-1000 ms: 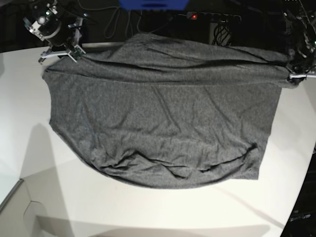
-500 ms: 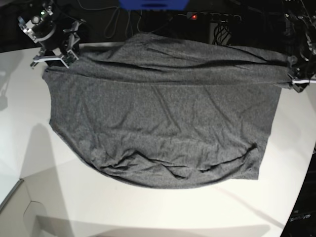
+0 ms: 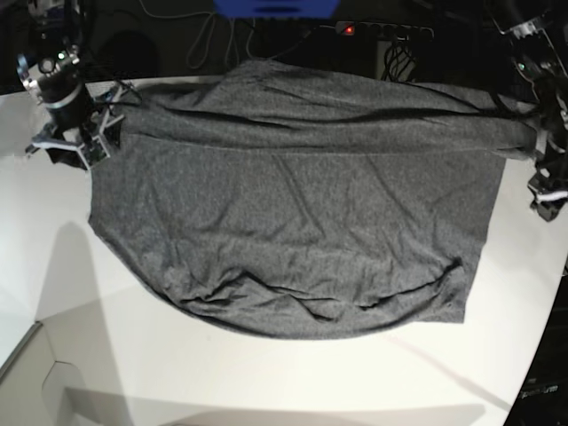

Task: Layout the t-shirt on the table in an organized manner, then fold the t-shirt properly
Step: 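Release the collar edge and move both grippers onto the shirt body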

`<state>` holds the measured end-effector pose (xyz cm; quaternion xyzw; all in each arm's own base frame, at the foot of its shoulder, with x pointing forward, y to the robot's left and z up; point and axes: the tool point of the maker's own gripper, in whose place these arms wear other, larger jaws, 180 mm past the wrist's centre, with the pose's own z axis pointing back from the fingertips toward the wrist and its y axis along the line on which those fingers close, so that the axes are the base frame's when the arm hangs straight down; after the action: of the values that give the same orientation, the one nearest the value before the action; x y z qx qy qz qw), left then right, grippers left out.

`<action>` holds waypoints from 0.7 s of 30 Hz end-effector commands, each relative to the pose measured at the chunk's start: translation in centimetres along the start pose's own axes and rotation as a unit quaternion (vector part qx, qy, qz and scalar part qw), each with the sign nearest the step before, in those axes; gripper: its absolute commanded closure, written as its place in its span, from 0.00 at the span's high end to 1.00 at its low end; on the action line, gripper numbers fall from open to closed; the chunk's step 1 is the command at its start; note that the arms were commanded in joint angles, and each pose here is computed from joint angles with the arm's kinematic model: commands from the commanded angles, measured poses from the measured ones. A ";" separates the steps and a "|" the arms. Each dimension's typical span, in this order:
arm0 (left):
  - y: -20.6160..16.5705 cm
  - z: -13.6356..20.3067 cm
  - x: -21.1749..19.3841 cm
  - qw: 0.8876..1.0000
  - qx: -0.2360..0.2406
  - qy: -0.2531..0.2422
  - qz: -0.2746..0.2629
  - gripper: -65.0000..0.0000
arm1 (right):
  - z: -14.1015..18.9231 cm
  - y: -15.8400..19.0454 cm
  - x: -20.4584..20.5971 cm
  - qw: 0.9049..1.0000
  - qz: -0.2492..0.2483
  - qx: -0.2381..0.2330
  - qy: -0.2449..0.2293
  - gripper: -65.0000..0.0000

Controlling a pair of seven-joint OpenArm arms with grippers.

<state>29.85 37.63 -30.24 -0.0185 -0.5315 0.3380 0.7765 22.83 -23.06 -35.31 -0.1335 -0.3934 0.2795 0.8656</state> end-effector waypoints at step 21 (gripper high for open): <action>-10.9 -11.7 -6.3 0.996 -0.072 0.054 -0.010 0.34 | -2.6 -1.2 6.7 0.998 0.004 -0.013 -0.058 0.56</action>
<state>42.22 28.89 -38.94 -0.0865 -0.4788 0.2950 0.8224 28.36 -19.91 -33.38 -0.1233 -0.4313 0.2848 0.8471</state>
